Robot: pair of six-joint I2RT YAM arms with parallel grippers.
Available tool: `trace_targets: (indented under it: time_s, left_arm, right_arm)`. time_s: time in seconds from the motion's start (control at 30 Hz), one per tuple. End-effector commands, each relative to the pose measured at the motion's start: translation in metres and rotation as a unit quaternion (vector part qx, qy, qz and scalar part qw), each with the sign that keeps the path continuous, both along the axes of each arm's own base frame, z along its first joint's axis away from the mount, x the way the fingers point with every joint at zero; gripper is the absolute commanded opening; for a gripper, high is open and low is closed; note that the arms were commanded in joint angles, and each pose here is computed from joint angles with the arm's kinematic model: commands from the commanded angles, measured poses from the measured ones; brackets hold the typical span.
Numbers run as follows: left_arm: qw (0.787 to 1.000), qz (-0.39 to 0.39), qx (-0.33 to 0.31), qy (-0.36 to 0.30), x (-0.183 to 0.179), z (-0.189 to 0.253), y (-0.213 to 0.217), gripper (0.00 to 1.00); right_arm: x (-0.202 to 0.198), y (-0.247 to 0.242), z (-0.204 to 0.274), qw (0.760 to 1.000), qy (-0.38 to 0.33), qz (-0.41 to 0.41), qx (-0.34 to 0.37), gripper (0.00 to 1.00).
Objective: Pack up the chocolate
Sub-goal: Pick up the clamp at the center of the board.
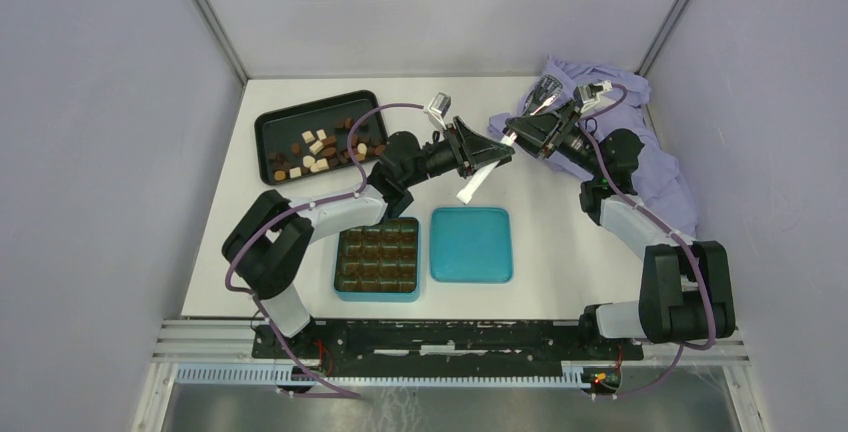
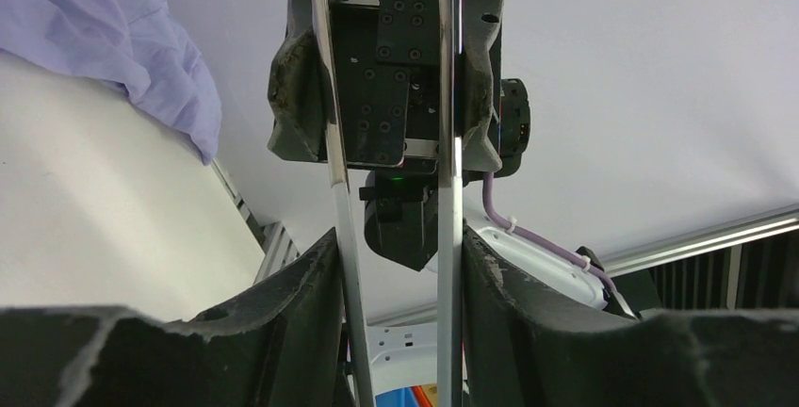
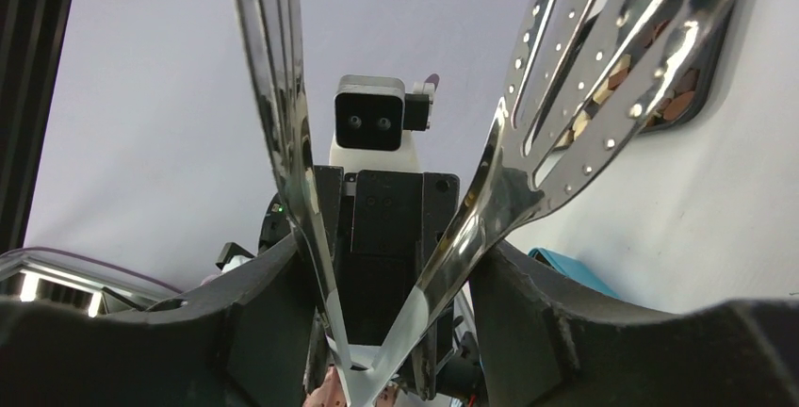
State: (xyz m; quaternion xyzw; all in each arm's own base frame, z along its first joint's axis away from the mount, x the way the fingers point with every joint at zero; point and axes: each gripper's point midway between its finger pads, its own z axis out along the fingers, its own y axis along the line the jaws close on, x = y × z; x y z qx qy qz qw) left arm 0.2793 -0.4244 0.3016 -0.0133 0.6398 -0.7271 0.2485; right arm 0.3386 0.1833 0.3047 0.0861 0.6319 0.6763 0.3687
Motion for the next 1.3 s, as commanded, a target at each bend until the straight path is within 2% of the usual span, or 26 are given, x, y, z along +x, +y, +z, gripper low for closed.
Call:
trace_targets:
  time_s: [0.0,0.07,0.2,0.27,0.43,0.6,0.7,0.83,0.97,1.1,1.2,1.27]
  left_arm:
    - [0.996,-0.005,-0.06,-0.062,-0.011,0.046,0.005,0.51]
    - [0.996,-0.004,-0.064,-0.061,-0.01,0.048,0.005,0.45]
    - [0.995,-0.006,-0.077,-0.057,-0.01,0.05,0.007,0.19]
    - [0.995,-0.006,-0.082,-0.054,-0.01,0.051,0.008,0.14]
    - [0.994,0.012,-0.091,-0.057,-0.005,0.055,0.019,0.15]
    - [0.994,0.021,-0.089,-0.055,-0.002,0.055,0.026,0.36]
    - [0.995,0.027,-0.081,-0.05,0.001,0.052,0.028,0.44]
    - [0.995,0.035,-0.075,-0.048,0.006,0.05,0.033,0.5]
    - [0.996,0.05,-0.063,-0.047,0.012,0.049,0.041,0.53]
    - [0.996,0.074,-0.033,-0.028,0.025,0.038,0.058,0.49]
    - [0.996,0.094,0.001,-0.005,0.038,0.024,0.075,0.31]
    - [0.994,0.108,0.028,0.004,0.045,0.016,0.087,0.22]
  right_arm:
    - [-0.002,0.001,0.01,1.0,-0.026,-0.001,-0.004,0.64]
    - [-0.003,0.002,0.01,1.0,-0.029,0.0,-0.005,0.68]
    - [-0.006,0.002,0.009,0.999,-0.04,0.004,-0.015,0.87]
    - [-0.008,0.002,0.009,0.998,-0.051,0.007,-0.023,0.93]
    - [-0.013,-0.008,0.014,0.994,-0.101,0.002,-0.047,0.98]
    - [-0.025,-0.027,0.031,0.982,-0.177,-0.012,-0.06,0.98]
    - [-0.038,-0.03,0.04,0.971,-0.226,-0.005,-0.077,0.98]
    - [-0.045,-0.033,0.036,0.963,-0.248,-0.001,-0.105,0.98]
    - [-0.04,-0.045,0.017,0.963,-0.234,-0.015,-0.132,0.98]
    - [-0.027,-0.062,-0.001,0.958,-0.228,-0.037,-0.172,0.98]
    - [-0.011,-0.072,-0.028,0.953,-0.195,-0.042,-0.228,0.98]
    - [-0.005,-0.076,-0.039,0.944,-0.197,-0.041,-0.263,0.98]
